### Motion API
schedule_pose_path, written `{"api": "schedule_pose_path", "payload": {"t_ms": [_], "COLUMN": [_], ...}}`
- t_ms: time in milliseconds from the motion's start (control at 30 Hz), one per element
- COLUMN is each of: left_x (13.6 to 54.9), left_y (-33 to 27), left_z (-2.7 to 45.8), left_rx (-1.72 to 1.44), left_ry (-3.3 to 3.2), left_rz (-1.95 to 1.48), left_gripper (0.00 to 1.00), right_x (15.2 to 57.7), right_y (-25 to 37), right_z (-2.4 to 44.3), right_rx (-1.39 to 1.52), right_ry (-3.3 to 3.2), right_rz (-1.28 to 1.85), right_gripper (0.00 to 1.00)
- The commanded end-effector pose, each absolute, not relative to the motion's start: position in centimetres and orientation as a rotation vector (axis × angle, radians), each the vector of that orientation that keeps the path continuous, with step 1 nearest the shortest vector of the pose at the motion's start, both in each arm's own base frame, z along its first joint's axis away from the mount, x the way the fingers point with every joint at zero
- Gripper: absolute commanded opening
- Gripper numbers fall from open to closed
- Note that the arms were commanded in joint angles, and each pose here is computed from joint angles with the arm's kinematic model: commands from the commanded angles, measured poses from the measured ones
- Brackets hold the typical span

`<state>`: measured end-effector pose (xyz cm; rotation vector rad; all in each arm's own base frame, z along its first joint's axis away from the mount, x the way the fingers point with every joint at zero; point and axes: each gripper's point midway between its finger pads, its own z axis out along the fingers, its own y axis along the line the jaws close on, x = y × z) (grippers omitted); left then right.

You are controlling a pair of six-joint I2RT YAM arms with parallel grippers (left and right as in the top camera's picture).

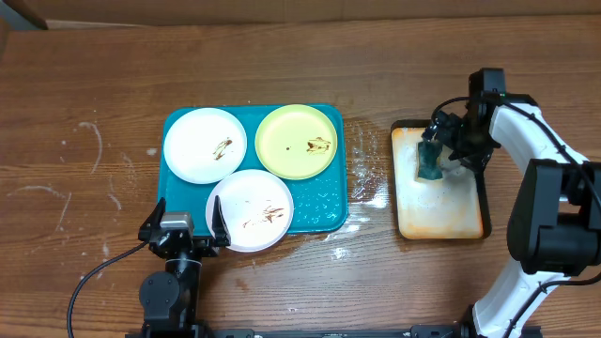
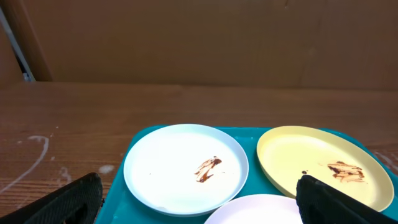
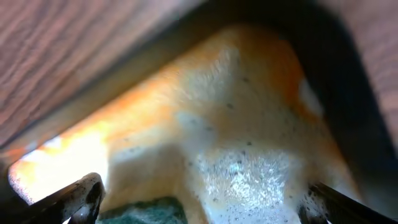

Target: Clean dirty plates on tray and stack at the side

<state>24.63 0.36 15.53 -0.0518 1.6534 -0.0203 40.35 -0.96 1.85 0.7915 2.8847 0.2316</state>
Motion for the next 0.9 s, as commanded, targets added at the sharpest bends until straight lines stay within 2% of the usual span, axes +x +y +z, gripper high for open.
{"api": "schedule_pose_path", "payload": {"t_ms": [0,133,333,467,700,800,867], "left_x": [24.6,24.6,24.6,24.6,24.6,24.6,24.6], "left_y": [0.3,0.3,0.3,0.3,0.3,0.3,0.3], "left_z": [15.6,15.6,15.6,15.6,15.6,15.6,15.6], "left_rx": [-0.035,-0.035,-0.035,-0.035,-0.035,-0.035,-0.035], "left_ry": [1.648,1.648,1.648,1.648,1.648,1.648,1.648], "left_rz": [-0.013,-0.013,-0.013,-0.013,-0.013,-0.013,-0.013], "left_gripper": [1.0,1.0,1.0,1.0,1.0,1.0,1.0], "right_x": [42.3,42.5,40.4,37.8,37.9,37.8,37.3], "right_y": [-1.4,-0.4,5.4,5.8,4.9,2.3,1.6], "right_z": [5.5,7.6,10.2,9.5,9.3,8.4,8.3], "right_rx": [0.557,0.4,-0.274,-0.516,-0.433,-0.197,-0.182], "right_ry": [2.825,2.806,2.754,2.803,2.842,2.947,2.98], "right_rz": [0.21,0.279,0.61,0.597,0.547,0.349,0.285], "right_gripper": [1.0,1.0,1.0,1.0,1.0,1.0,1.0]}}
